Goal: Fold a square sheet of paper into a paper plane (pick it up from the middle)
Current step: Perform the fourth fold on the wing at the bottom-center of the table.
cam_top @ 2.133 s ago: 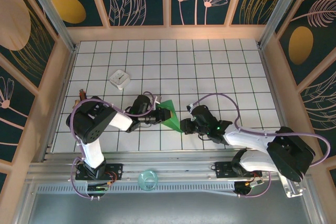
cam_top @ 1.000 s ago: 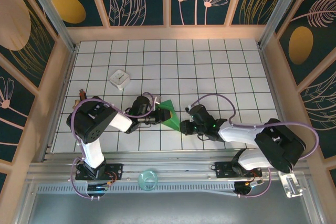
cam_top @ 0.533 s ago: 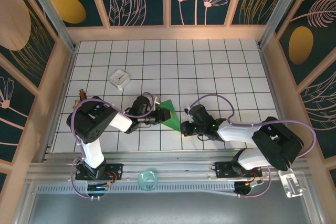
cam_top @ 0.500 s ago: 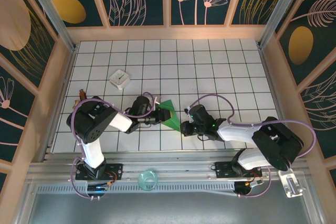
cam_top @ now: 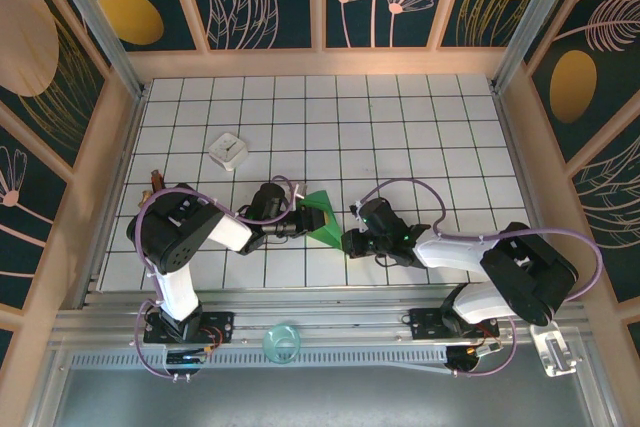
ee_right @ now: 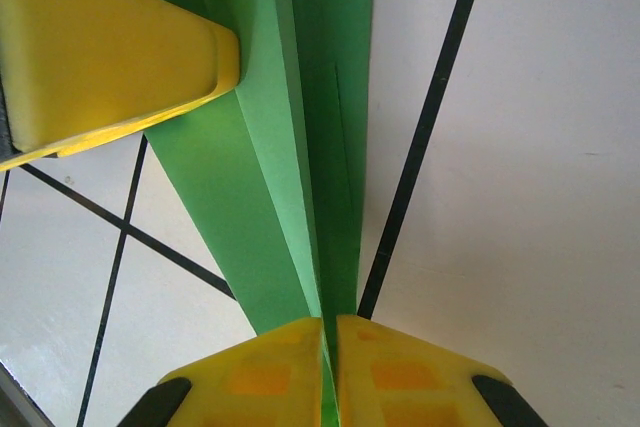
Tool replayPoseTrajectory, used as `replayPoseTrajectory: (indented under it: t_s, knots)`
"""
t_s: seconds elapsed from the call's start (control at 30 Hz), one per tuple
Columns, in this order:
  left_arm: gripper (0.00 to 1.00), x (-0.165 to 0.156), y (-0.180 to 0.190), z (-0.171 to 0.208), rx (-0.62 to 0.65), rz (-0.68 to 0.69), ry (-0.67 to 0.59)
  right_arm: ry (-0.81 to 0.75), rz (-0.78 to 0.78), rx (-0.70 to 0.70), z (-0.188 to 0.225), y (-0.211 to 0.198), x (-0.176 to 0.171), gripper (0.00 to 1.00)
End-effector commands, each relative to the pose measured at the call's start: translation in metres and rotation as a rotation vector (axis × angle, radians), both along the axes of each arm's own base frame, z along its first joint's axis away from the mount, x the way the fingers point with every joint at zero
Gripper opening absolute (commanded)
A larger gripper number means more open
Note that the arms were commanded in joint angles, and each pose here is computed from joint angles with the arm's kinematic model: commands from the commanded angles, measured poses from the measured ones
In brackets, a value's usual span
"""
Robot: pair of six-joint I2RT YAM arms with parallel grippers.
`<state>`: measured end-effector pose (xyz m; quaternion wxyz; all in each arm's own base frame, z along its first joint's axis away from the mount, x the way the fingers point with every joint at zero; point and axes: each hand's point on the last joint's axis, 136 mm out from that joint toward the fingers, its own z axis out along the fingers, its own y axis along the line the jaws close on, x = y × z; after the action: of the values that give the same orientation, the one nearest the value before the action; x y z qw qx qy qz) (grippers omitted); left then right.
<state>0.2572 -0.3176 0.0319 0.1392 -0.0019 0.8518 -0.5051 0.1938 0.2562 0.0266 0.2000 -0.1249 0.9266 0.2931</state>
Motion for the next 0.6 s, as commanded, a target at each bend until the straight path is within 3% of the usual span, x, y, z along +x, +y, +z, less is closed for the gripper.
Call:
replayPoseTrajectory:
  t_s: [0.0, 0.23, 0.57]
  knots:
    - [0.3, -0.0056, 0.011, -0.0226, 0.066, 0.012, 0.039, -0.021, 0.005, 0.012, 0.0094, 0.0028, 0.005, 0.14]
    - [0.3, -0.0055, 0.0107, -0.022, 0.066, 0.011, 0.037, -0.024, -0.001, 0.002, 0.0094, -0.0005, 0.0052, 0.16]
    - [0.3, -0.0049, 0.0106, -0.0226, 0.068, 0.01, 0.037, -0.015, 0.003, 0.007, 0.008, -0.0005, 0.0029, 0.09]
